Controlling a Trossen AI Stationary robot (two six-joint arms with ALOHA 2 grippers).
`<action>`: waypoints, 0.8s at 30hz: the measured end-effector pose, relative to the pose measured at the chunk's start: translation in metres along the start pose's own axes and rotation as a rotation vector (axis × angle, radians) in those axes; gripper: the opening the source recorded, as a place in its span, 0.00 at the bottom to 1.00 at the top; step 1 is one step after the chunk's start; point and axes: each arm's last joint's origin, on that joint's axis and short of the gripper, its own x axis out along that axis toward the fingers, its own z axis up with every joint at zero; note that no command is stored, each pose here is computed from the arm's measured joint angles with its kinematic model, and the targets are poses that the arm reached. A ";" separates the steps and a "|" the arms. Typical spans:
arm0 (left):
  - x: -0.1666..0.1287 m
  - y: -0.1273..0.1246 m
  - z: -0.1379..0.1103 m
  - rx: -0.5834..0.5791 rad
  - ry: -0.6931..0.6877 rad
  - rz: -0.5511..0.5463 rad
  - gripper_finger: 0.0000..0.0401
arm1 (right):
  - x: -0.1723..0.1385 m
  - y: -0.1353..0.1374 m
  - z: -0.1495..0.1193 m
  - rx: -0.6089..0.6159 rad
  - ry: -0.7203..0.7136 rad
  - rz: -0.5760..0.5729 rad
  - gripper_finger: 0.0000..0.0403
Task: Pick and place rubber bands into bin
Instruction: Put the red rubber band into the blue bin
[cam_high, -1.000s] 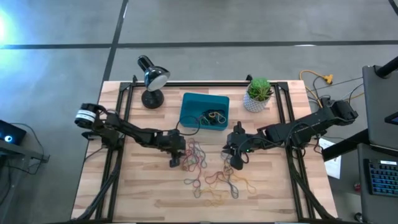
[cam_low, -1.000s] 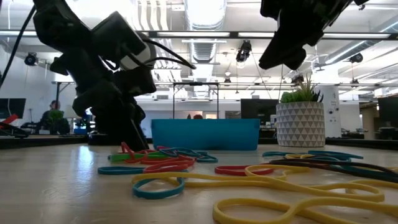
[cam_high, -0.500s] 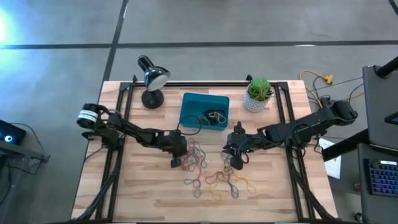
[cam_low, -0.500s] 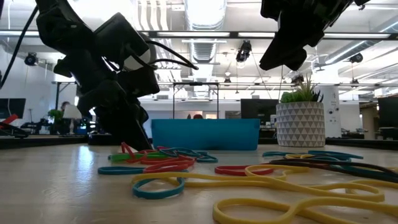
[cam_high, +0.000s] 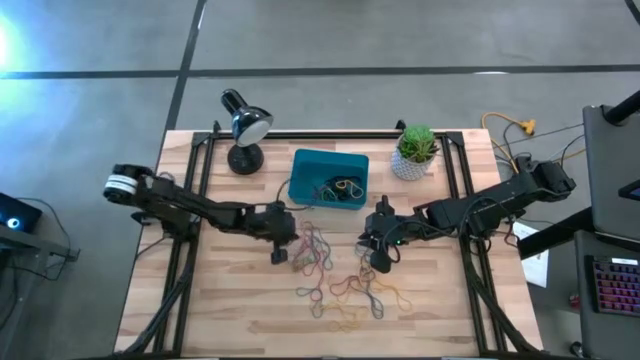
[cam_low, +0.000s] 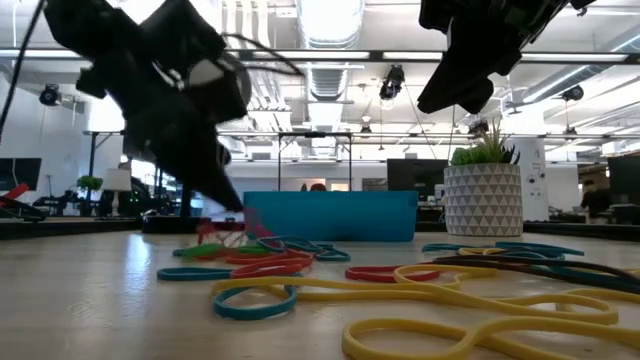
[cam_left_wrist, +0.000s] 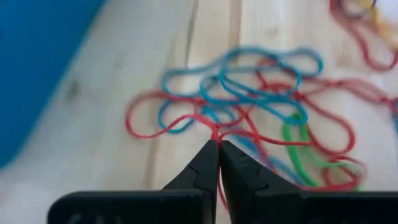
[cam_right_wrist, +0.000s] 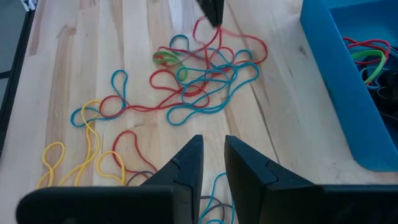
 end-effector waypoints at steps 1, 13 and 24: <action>-0.005 0.000 0.002 -0.001 -0.016 0.009 0.00 | 0.000 0.000 0.000 0.000 0.000 0.000 0.14; -0.059 0.003 0.029 -0.005 -0.249 0.064 0.00 | 0.000 0.000 0.000 -0.002 -0.005 0.003 0.14; -0.086 0.000 0.040 0.101 -0.339 -0.044 0.00 | 0.000 0.000 0.001 0.006 -0.008 0.004 0.14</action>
